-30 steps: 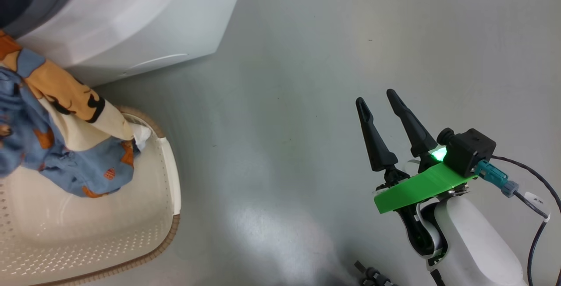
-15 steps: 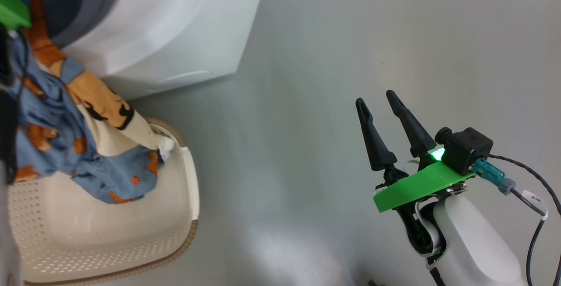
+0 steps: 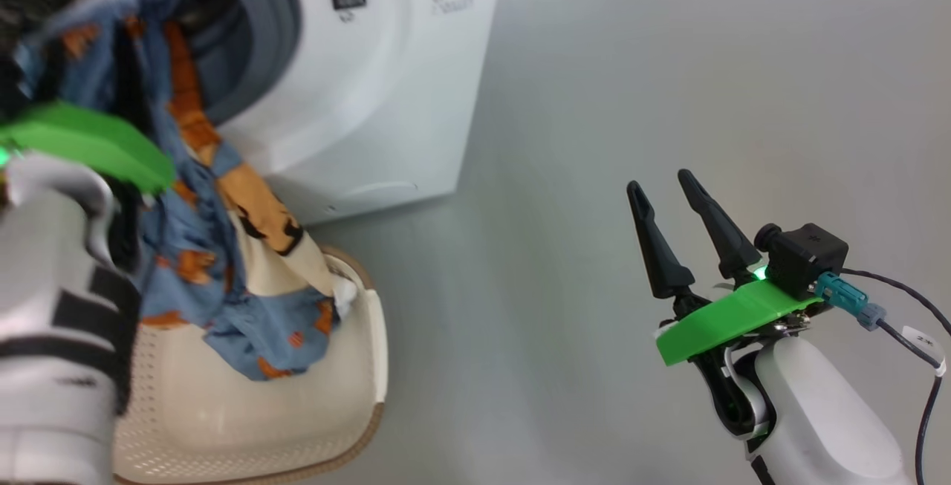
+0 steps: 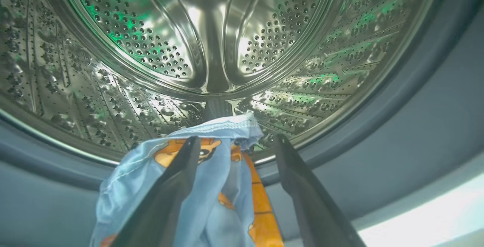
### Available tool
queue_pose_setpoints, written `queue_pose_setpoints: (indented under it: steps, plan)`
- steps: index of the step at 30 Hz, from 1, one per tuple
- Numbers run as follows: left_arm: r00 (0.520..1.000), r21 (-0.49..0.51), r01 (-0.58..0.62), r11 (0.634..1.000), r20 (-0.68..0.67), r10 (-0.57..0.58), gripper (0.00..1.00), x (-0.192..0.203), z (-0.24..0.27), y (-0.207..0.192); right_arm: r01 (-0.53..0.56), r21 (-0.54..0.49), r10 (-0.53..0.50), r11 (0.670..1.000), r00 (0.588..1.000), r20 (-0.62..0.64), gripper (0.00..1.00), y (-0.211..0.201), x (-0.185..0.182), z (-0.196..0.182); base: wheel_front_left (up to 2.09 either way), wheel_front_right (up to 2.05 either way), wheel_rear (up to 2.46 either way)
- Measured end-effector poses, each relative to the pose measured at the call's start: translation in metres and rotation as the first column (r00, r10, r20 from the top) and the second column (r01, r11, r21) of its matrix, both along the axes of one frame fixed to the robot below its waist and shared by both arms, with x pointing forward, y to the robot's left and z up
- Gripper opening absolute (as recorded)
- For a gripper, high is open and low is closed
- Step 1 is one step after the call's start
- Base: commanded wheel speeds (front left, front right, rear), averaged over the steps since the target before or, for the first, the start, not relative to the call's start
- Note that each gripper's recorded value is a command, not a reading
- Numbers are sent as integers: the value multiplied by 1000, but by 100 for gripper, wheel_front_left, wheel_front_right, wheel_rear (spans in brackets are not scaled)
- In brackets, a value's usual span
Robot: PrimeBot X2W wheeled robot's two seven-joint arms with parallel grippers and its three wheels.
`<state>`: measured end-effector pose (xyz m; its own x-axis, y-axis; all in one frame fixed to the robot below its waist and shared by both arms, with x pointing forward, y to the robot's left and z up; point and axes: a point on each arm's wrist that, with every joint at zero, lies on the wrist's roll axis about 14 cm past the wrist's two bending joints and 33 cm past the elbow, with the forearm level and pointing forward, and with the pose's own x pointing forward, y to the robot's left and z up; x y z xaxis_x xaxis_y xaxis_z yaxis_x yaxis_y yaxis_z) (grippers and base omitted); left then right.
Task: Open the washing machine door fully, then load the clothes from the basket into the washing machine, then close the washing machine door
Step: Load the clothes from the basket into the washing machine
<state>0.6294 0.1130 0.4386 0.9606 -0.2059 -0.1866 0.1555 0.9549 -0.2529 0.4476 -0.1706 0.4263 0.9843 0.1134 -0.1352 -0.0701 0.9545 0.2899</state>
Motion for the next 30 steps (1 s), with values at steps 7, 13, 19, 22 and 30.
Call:
queue_pose_setpoints:
  steps: [7,13,19,22,30]
  plan:
    - [1000,2,7,1000,-15,-7,100,-45,6,5,-21,14,20,1000,999,34,100,4,-9,18,0,0,0]
    - [1000,4,5,1000,19,-5,100,-75,21,15,-47,40,45,998,997,65,100,16,-17,32,0,0,0]
    - [998,-7,-2,1000,64,2,100,-104,34,23,-67,35,62,997,992,111,100,19,-21,51,0,0,0]
    - [996,-18,-5,1000,90,7,100,-117,40,26,-66,34,62,997,992,106,100,18,-30,50,0,0,0]
    - [984,-15,-46,999,171,48,100,-162,56,41,-69,26,64,997,985,161,100,15,-42,70,0,0,0]
